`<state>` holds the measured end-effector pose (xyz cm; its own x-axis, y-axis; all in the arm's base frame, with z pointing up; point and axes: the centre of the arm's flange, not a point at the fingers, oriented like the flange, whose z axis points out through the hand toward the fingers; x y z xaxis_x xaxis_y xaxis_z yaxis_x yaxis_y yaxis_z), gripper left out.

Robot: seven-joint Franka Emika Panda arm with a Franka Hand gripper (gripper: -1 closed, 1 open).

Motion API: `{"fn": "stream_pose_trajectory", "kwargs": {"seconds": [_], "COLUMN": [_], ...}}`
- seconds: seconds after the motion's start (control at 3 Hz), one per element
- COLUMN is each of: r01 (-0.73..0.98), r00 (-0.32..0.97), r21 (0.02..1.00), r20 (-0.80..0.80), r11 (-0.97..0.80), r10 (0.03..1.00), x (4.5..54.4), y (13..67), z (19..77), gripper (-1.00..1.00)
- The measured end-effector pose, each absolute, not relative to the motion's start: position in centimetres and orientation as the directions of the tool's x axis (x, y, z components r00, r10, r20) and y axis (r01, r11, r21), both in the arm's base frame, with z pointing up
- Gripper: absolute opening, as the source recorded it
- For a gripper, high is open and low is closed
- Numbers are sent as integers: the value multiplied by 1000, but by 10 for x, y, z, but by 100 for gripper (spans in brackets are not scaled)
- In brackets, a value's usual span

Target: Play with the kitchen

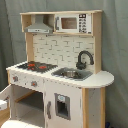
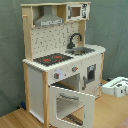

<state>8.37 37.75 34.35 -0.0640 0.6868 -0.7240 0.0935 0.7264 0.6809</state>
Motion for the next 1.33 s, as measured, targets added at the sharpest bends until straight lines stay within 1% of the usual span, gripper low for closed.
{"fn": "stream_pose_trajectory", "kwargs": {"seconds": [0.33,0.67,1.33], "r01": [26,-11,-66], "r00": [-128,-155,-197], "r21": [723,742,797], "r20": [-683,-663,-600], "r11": [691,670,601], "r10": [719,732,775], "x": [53,43,37], "y": [415,447,518], "z": [363,376,389], "gripper": [100,100,100]}}
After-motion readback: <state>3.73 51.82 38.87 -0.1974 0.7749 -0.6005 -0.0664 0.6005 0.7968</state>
